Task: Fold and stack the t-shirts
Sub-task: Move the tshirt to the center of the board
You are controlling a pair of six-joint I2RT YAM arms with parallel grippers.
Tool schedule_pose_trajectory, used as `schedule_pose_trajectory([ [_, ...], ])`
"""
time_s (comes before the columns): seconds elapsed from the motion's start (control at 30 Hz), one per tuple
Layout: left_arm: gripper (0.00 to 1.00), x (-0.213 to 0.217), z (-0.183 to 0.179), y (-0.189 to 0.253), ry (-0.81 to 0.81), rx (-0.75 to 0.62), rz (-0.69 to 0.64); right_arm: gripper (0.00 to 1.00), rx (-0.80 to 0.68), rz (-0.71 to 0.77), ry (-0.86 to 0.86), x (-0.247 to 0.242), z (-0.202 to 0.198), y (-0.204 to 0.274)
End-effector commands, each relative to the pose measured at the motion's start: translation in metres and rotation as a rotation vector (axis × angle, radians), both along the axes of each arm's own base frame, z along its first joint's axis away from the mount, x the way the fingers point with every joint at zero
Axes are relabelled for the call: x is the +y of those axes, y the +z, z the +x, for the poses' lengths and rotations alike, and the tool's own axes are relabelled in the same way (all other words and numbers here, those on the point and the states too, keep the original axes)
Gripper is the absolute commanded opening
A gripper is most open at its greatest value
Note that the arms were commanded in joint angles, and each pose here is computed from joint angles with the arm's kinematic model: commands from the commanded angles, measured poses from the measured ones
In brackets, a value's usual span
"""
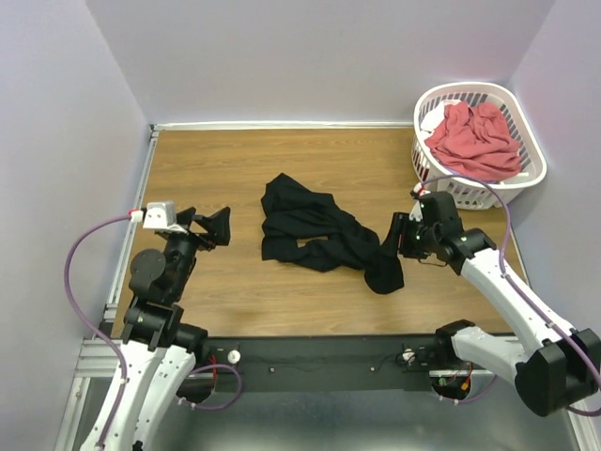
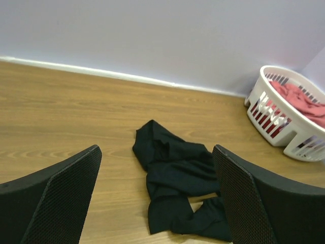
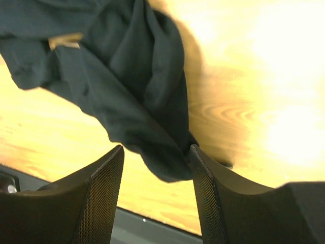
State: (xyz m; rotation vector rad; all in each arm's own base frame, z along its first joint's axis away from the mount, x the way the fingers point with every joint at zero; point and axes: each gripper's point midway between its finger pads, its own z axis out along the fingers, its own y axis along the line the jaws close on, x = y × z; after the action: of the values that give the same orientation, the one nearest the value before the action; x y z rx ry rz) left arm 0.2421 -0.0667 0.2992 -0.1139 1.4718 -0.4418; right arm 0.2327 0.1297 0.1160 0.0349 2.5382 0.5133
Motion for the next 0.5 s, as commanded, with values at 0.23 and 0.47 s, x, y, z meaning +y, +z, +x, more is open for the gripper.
schedule_pose_trajectory([
  [0.23,0.98,-0.060,0.070,-0.064,-0.230,0.319,0.046,0.65,-0.114,0.001,0.095,0.021,0.048,0.037],
  [0.47,0.94,-0.122,0.118,-0.106,-0.455,0.566,0.075,0.79,-0.051,0.045,0.163,0.031,0.031,0.019],
])
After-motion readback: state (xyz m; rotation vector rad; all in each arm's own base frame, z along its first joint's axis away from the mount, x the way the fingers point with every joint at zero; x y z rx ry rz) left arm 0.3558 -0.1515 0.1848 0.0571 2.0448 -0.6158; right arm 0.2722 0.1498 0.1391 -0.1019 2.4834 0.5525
